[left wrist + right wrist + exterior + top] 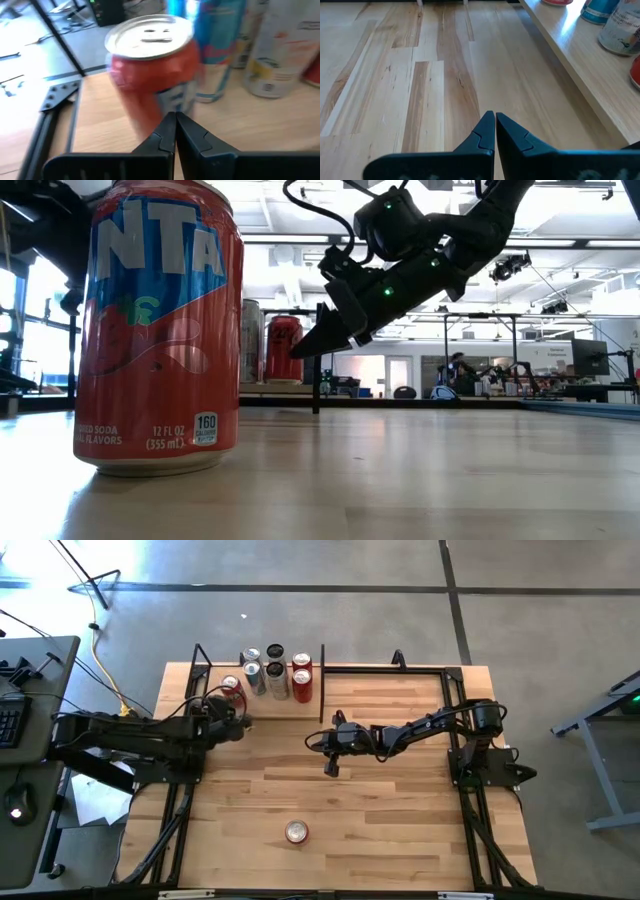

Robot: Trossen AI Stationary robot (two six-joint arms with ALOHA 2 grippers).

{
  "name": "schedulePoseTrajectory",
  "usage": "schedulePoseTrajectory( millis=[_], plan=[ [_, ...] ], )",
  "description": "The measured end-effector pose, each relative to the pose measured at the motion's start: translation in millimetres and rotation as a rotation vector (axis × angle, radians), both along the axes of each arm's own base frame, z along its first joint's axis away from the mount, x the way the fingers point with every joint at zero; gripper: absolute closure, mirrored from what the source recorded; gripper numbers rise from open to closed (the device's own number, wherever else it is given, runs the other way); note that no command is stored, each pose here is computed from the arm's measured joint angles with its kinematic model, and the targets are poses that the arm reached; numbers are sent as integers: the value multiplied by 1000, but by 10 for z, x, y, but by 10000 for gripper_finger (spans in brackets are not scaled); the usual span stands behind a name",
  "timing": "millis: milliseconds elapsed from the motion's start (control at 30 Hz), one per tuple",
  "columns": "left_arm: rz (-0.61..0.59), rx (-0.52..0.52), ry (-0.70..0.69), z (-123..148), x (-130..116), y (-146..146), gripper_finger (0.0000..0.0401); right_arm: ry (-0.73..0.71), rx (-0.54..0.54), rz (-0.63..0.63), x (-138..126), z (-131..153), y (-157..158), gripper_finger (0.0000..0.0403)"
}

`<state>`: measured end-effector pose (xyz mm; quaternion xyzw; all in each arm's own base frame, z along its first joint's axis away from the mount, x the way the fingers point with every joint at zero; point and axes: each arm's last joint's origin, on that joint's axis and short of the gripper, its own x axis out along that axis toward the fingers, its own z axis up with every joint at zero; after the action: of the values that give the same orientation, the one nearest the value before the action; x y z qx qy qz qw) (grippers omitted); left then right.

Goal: Place canned beverage on shelf
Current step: Put the top red soda can on the shelf

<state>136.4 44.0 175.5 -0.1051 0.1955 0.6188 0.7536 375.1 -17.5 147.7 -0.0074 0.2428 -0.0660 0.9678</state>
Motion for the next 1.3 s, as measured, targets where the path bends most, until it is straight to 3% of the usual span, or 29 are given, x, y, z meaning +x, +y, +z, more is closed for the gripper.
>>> schedulePoseTrajectory(
  millis=[667, 833, 1133, 1300],
  plan=[
    [179, 107, 82, 47, -75, 237, 401, 6, 0, 0, -3, -5, 1, 403],
    [135, 114, 121, 118, -97, 260, 401, 6, 0, 0, -3, -5, 2, 403],
    [-70, -57, -110, 180, -133, 49, 401, 22, 2, 0, -10, -19, 2, 403],
    [-117, -12, -142, 55, -11, 19, 401, 22, 1, 0, -10, -18, 2, 403]
  ],
)
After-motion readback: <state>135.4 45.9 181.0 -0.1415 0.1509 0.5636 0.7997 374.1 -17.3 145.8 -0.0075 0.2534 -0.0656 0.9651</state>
